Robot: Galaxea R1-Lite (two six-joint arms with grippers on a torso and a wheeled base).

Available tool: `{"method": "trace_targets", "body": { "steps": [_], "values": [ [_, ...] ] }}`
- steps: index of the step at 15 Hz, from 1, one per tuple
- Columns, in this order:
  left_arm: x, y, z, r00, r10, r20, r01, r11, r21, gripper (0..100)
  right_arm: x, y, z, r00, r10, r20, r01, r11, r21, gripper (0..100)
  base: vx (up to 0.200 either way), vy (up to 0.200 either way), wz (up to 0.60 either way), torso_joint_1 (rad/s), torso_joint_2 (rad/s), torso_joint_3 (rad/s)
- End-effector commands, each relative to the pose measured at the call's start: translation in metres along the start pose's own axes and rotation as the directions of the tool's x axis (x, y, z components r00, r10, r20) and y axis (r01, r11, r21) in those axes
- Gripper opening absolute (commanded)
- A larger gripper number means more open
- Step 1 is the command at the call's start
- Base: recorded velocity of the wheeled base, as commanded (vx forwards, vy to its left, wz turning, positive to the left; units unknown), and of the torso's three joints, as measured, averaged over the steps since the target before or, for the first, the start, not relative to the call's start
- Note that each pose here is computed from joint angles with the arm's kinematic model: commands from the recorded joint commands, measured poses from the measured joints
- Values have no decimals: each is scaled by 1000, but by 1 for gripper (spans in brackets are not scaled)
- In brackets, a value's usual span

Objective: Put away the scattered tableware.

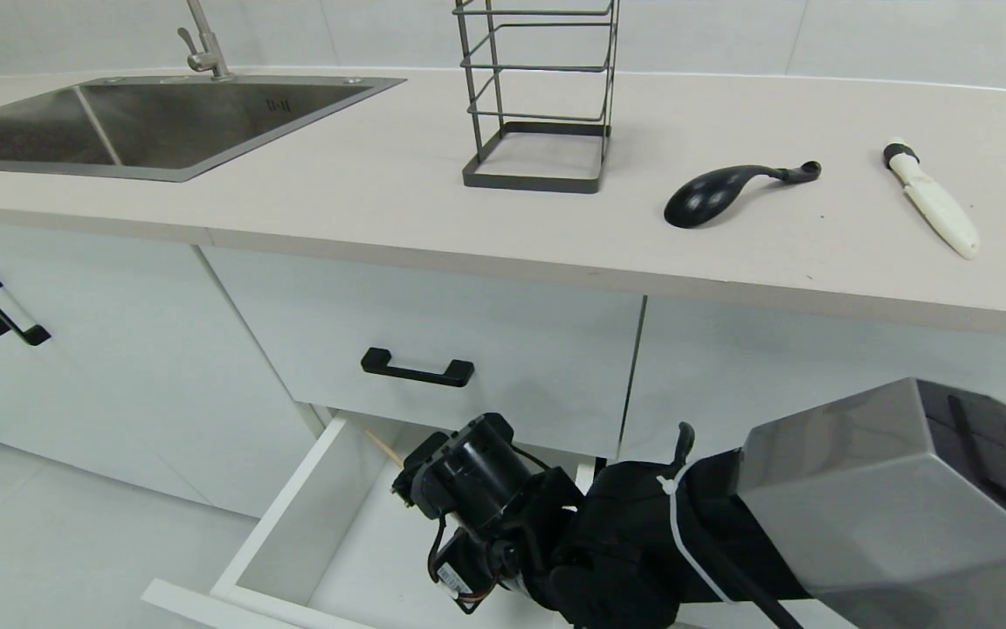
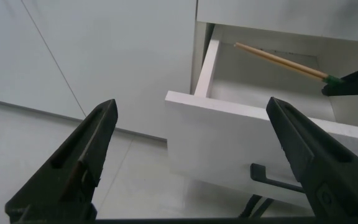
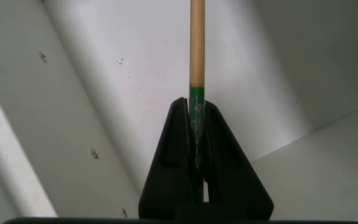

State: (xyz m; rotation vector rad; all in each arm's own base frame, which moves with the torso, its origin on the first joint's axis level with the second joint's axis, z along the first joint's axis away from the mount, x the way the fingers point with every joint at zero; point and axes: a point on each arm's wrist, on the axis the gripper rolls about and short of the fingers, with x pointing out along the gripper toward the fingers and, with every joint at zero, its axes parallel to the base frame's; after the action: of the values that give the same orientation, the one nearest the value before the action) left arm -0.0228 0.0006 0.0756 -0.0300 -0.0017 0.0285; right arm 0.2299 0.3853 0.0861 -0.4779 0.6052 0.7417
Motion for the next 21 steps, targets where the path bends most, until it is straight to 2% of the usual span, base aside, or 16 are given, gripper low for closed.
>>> {"method": "trace_targets", "body": {
  "steps": [1, 13, 21],
  "values": [
    [0, 0, 0, 1000, 1, 0, -1, 1000, -1, 100, 12, 0, -4, 1000, -4, -17, 4, 1000, -1, 0, 0, 0, 0, 0, 0, 0],
    [0, 0, 0, 1000, 1, 0, -1, 1000, -1, 100, 57, 13, -11, 999, -31, -30, 31, 1000, -7, 0, 0, 0, 0, 0, 0, 0],
    [0, 0, 0, 1000, 1, 0, -1, 1000, -1, 100, 74, 12, -22, 996, -60, -62, 59, 998, -8, 0, 0, 0, 0, 0, 0, 0]
  ]
}}
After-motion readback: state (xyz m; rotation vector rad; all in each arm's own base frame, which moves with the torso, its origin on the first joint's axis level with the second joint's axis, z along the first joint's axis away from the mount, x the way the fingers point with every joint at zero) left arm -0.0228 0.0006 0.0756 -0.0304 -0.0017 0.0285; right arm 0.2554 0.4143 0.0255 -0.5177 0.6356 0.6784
